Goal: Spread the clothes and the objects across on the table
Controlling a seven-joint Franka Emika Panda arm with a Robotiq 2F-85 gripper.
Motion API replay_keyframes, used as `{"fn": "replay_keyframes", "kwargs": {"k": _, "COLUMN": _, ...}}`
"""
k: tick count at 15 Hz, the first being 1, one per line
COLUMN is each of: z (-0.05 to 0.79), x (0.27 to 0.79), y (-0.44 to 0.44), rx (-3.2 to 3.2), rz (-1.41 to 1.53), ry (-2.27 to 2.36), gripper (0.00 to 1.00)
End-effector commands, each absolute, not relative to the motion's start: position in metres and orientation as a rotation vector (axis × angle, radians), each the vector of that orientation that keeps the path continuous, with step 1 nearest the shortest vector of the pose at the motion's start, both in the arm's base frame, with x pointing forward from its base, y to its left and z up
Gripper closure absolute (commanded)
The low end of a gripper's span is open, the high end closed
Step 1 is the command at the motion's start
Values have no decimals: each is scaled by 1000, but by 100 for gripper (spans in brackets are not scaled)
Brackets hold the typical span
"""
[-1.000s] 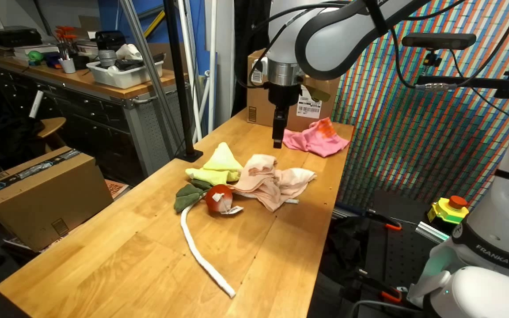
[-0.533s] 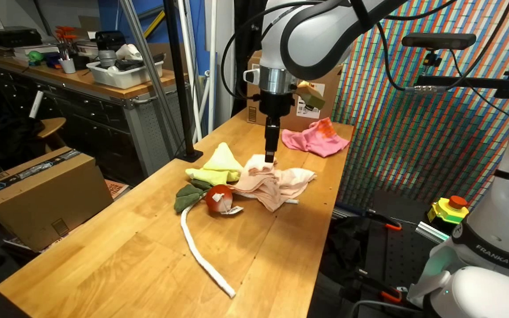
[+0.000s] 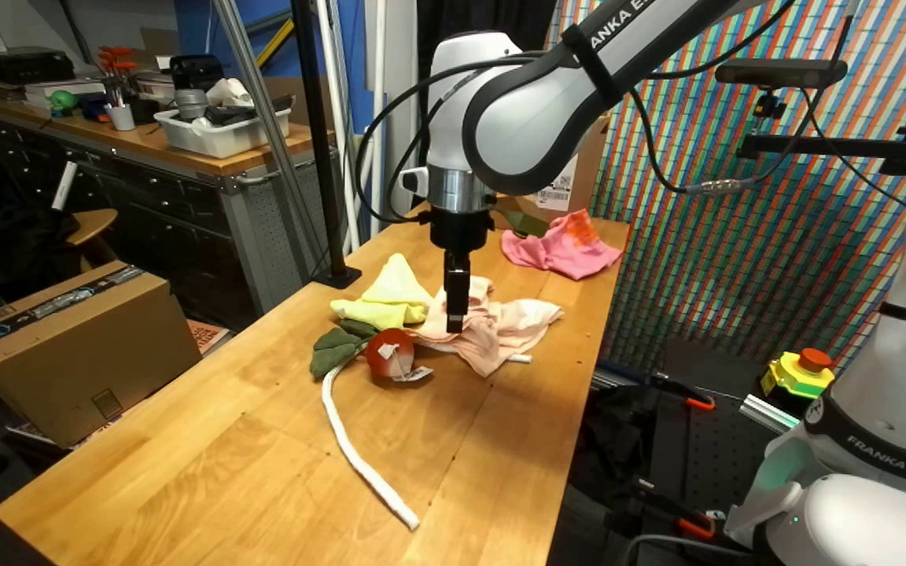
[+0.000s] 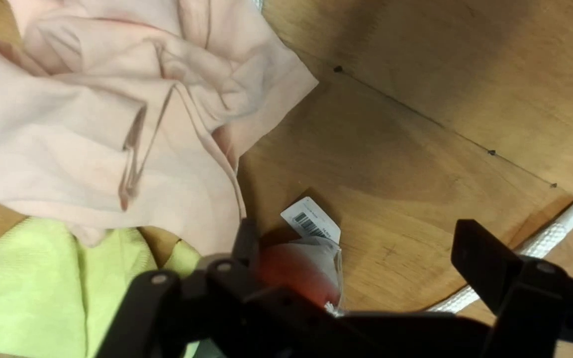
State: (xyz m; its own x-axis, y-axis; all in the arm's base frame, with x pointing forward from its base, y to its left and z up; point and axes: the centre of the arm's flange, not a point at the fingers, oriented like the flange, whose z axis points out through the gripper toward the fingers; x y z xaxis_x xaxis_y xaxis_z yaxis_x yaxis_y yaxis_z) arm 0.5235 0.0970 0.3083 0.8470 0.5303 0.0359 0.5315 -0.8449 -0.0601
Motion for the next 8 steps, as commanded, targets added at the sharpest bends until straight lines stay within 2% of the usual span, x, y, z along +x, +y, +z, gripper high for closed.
{"fn": "replay_keyframes", "kwargs": {"k": 1, "z": 298, "x": 548, "y": 118, "rx": -2956, "rz": -97, "ry": -882, "gripper": 0}}
{"fn": "replay_keyframes", "kwargs": {"k": 8, "z": 278, "x": 564, "y": 145, "rx": -2974, "rz": -153, "ry": -897, "gripper": 0}}
